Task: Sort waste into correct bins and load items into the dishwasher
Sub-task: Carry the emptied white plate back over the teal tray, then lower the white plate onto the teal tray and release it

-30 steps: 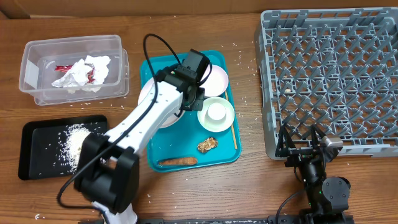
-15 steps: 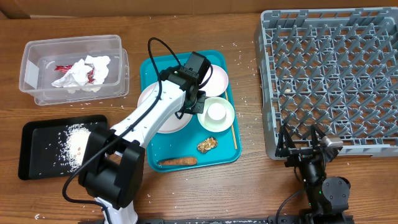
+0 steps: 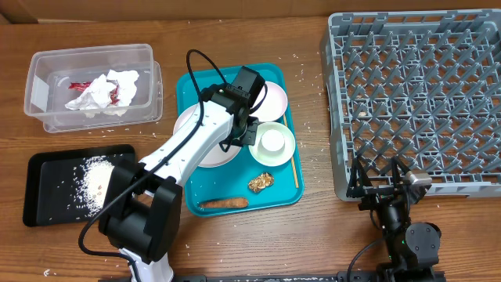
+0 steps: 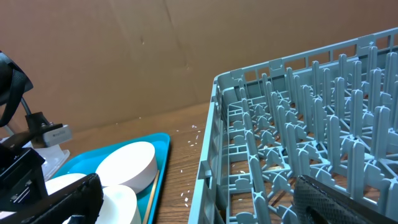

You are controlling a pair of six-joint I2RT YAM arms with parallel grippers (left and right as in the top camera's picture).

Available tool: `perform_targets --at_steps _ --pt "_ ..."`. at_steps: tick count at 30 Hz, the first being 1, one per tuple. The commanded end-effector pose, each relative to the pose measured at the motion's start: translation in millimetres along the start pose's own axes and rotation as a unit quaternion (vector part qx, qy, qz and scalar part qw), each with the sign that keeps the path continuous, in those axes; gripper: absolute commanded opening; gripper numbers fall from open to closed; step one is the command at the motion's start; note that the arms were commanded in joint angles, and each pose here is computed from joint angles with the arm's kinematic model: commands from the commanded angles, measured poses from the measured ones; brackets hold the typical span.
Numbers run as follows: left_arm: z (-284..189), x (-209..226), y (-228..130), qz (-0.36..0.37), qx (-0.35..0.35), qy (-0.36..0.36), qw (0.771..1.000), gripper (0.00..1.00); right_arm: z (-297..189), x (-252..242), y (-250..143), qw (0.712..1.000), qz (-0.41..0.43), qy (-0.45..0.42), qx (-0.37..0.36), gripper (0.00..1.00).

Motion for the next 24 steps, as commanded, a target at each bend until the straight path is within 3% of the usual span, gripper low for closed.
perform_targets --at_steps 1,7,12,24 --pt "5 8 4 -0.008 -0.008 0.038 0.999 0.04 0 -2 -1 1.0 -0.003 -0.003 -0.004 1.0" --pt "35 7 -4 -0.019 0.036 0.046 0.998 0.04 0 -2 -1 1.0 -0.003 -0.003 -0.004 1.0" --pt "57 -2 -10 -0.018 0.075 0.005 0.997 0.04 0 -2 -1 1.0 -0.003 -0.003 -0.004 1.0" --pt "57 -8 -7 -0.024 0.07 -0.024 0.997 0.04 0 -2 -1 1.0 -0.003 -0.003 -0.004 1.0"
Point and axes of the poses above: each gripper's point midway between its finger pads, its own z axis out along the fingers, its own x axis along the line the jaws close on, y = z × x, the point moved 9 cm from there along -z, back along the fingers, and after that the axes turned 8 degrees about z, right-handed, at the moved point
